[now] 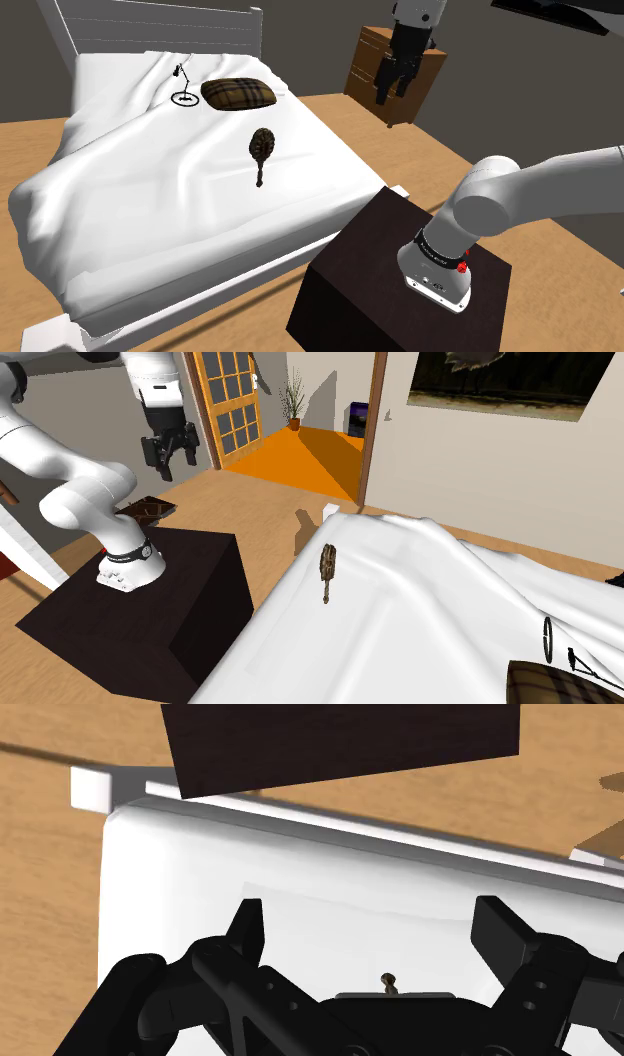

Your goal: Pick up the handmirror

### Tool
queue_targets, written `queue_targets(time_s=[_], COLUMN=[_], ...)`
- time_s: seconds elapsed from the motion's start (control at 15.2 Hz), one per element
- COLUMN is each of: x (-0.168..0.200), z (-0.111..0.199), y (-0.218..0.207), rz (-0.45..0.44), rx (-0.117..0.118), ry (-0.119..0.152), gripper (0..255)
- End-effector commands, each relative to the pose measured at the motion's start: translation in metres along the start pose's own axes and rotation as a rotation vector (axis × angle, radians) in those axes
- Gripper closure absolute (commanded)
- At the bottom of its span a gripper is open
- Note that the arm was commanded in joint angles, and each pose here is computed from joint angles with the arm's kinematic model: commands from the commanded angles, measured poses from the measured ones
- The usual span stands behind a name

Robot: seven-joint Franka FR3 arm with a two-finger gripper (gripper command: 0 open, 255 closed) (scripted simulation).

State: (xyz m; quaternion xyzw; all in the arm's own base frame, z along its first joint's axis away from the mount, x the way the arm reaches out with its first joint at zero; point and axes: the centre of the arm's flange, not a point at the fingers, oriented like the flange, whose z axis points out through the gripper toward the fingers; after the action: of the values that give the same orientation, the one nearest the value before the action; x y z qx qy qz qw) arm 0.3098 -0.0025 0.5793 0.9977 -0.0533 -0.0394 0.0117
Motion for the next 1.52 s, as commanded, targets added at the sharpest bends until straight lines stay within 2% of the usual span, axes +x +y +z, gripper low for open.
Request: queue_targets(time_s=[0.0, 0.73, 1.45], x=[0.0, 0.126, 0.259], z=[0.0, 0.057, 0.125], y=[0.0, -0.062, -0.086], rz=[0.0, 0.313, 0.627], rx=[0.0, 0.056, 0.112], ry=[0.0, -0.099, -0.198], gripper=[0, 0, 0])
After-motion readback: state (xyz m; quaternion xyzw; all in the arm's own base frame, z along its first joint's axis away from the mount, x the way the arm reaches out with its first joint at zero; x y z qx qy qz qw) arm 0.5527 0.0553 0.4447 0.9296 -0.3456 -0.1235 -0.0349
